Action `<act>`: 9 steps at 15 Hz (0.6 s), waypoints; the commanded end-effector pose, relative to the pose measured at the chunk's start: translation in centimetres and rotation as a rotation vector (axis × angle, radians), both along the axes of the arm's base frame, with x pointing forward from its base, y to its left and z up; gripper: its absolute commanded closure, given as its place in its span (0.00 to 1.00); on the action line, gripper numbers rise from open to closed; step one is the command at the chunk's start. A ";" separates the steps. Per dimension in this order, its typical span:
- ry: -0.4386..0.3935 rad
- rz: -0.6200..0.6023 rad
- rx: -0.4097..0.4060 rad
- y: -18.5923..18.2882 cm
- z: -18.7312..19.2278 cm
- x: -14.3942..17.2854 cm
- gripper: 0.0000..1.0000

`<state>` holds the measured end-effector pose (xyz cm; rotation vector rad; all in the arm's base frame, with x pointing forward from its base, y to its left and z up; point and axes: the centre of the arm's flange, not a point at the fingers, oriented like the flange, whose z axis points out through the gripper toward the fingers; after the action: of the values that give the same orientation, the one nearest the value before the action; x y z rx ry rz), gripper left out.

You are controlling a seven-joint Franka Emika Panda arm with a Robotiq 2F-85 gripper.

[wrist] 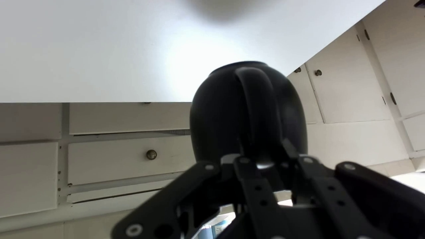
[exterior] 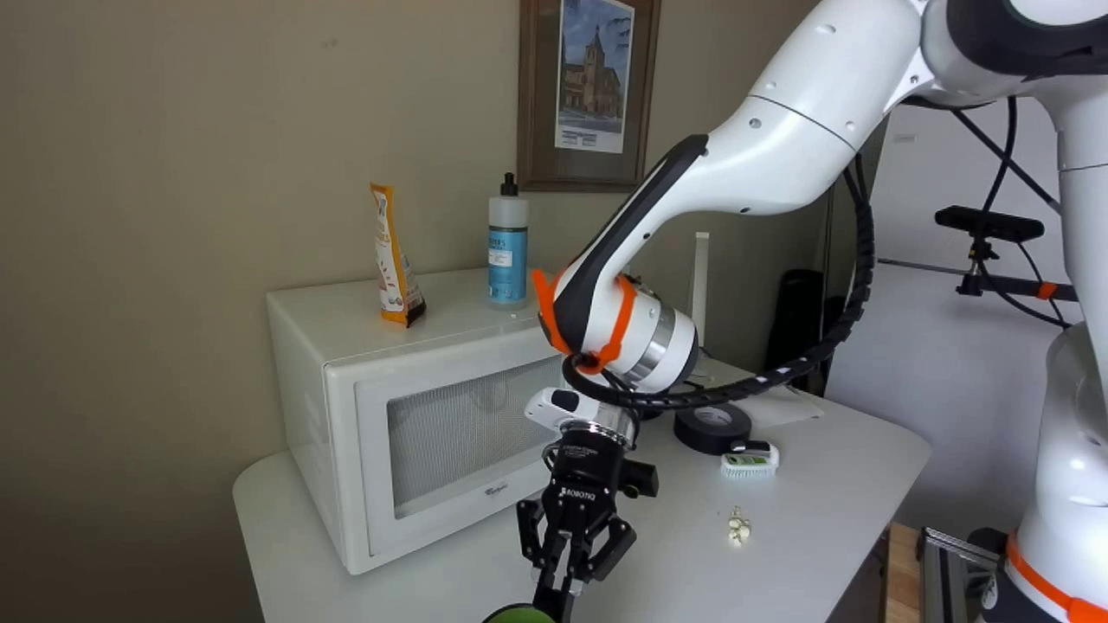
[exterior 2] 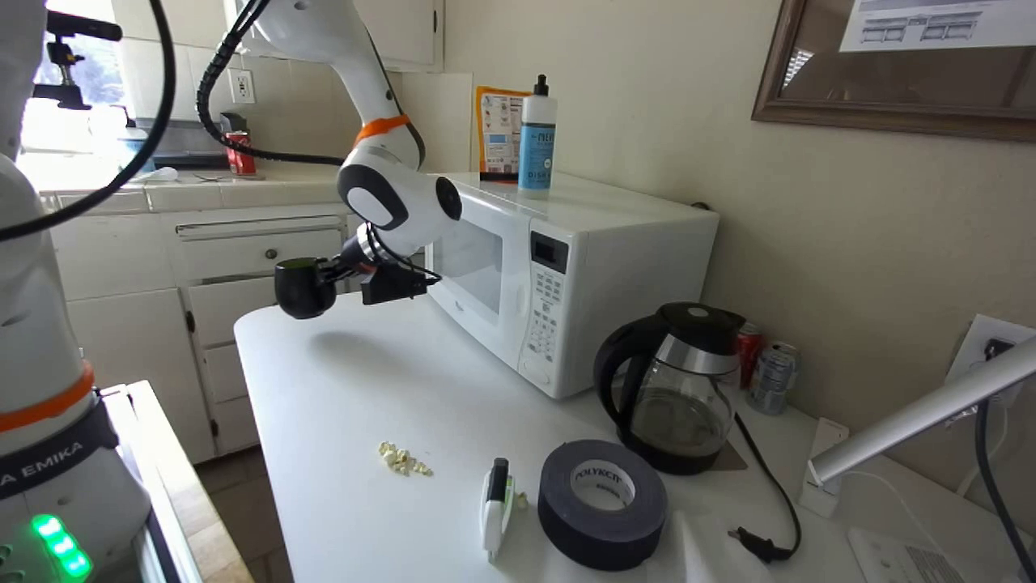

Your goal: Put the black mug on the table.

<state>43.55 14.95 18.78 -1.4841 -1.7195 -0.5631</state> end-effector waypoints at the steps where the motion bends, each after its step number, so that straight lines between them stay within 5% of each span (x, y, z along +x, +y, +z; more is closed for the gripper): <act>1: 0.000 0.041 0.041 -0.4 -0.8 1.5 0.94; 9: -0.006 0.062 0.044 -1.3 -2.6 2.7 0.94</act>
<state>45.23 13.77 16.39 -1.4515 -1.7360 -0.5513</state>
